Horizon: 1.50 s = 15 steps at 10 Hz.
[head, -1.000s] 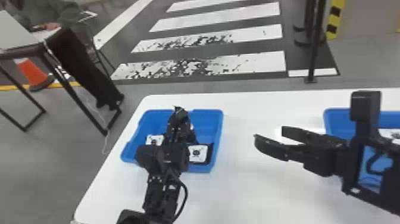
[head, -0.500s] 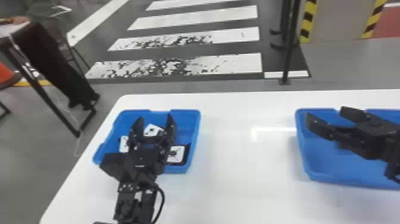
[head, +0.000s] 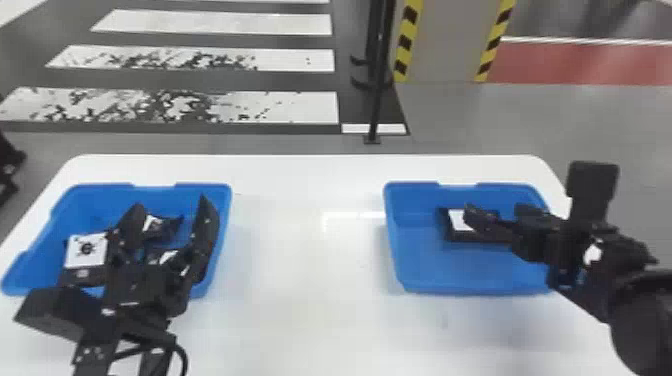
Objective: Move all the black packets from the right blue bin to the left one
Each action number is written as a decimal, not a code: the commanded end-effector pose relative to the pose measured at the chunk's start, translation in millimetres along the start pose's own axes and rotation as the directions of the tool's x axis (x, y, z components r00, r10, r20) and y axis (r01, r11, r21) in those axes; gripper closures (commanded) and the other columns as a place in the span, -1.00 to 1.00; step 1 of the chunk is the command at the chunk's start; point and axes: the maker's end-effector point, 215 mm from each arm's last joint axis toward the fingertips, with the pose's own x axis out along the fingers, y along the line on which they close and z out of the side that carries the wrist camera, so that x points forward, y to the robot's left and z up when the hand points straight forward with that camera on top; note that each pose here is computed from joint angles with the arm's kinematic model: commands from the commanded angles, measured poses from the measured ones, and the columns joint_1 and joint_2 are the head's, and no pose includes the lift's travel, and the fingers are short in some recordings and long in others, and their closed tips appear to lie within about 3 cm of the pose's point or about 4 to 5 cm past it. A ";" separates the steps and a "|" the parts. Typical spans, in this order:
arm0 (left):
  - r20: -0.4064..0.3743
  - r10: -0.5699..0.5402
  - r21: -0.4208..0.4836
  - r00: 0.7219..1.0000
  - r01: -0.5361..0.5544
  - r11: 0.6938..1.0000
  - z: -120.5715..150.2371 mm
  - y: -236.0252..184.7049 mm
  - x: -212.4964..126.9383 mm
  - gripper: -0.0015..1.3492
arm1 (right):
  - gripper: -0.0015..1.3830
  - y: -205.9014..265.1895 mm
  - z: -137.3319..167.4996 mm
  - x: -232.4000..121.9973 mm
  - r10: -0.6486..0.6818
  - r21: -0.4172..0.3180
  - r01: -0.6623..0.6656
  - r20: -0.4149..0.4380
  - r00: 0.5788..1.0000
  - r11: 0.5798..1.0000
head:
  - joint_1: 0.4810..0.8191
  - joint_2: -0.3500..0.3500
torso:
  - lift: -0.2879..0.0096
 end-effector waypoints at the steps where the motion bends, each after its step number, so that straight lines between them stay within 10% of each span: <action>1: -0.008 -0.010 -0.021 1.000 0.010 1.000 -2.8 -6.7 -1.7 -0.67 | -0.76 -11.4 -19.4 16.1 -0.011 0.037 0.012 -0.032 0.999 0.999 | 0.27 -0.18 | -0.20; 10: -0.020 -0.034 -0.055 0.999 0.033 0.998 -7.2 -17.4 -2.9 -0.66 | -0.74 -29.1 -46.7 45.9 -0.038 0.097 0.045 -0.074 0.997 0.994 | 0.27 -0.29 | -0.20; 15: -0.028 -0.033 -0.067 0.999 0.031 0.997 -9.8 -16.7 -3.9 -0.66 | 0.66 -11.9 -69.2 51.5 0.025 0.151 -0.003 -0.146 0.989 0.989 | 0.27 -0.27 | -0.20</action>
